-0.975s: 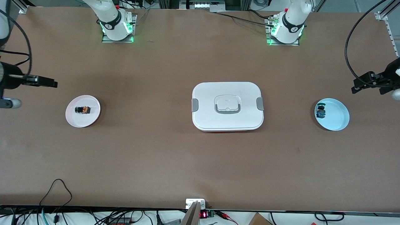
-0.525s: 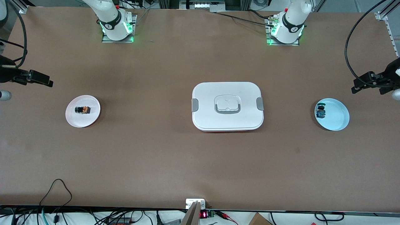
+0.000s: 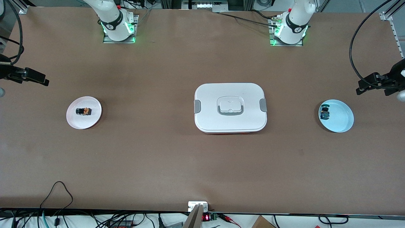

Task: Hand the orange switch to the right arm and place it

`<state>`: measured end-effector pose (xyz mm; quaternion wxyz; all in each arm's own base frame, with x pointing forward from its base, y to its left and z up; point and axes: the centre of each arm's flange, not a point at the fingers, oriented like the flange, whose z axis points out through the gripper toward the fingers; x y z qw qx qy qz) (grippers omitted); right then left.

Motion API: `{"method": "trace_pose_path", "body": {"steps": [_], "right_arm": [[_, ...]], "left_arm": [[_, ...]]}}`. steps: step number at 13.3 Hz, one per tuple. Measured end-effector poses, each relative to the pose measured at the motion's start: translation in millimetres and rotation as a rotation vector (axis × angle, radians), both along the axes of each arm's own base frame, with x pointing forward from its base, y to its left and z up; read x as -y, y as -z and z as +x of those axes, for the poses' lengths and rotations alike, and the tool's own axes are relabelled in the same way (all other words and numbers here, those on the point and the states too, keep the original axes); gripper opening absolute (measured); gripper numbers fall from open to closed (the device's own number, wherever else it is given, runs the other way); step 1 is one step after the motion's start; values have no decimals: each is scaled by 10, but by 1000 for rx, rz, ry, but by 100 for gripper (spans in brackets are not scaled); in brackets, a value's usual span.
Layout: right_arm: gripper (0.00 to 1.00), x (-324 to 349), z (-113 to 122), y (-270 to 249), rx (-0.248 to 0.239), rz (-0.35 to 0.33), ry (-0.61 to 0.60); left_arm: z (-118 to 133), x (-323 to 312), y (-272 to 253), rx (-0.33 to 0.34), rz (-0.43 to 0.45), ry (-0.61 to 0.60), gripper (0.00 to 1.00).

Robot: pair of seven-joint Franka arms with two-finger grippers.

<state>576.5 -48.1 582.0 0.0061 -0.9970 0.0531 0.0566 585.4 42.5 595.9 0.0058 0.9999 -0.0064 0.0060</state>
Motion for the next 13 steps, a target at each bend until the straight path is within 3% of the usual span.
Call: {"method": "trace_pose_path", "body": {"steps": [9,13], "right_arm": [[100,-66,-122,-189,20,6,-43],[100,-75,-169,-185,-4,6,-27]], "left_arm": [[1,-1,4,-1,0,0,100],[1,-2,5,-1,0,0,100]]}}
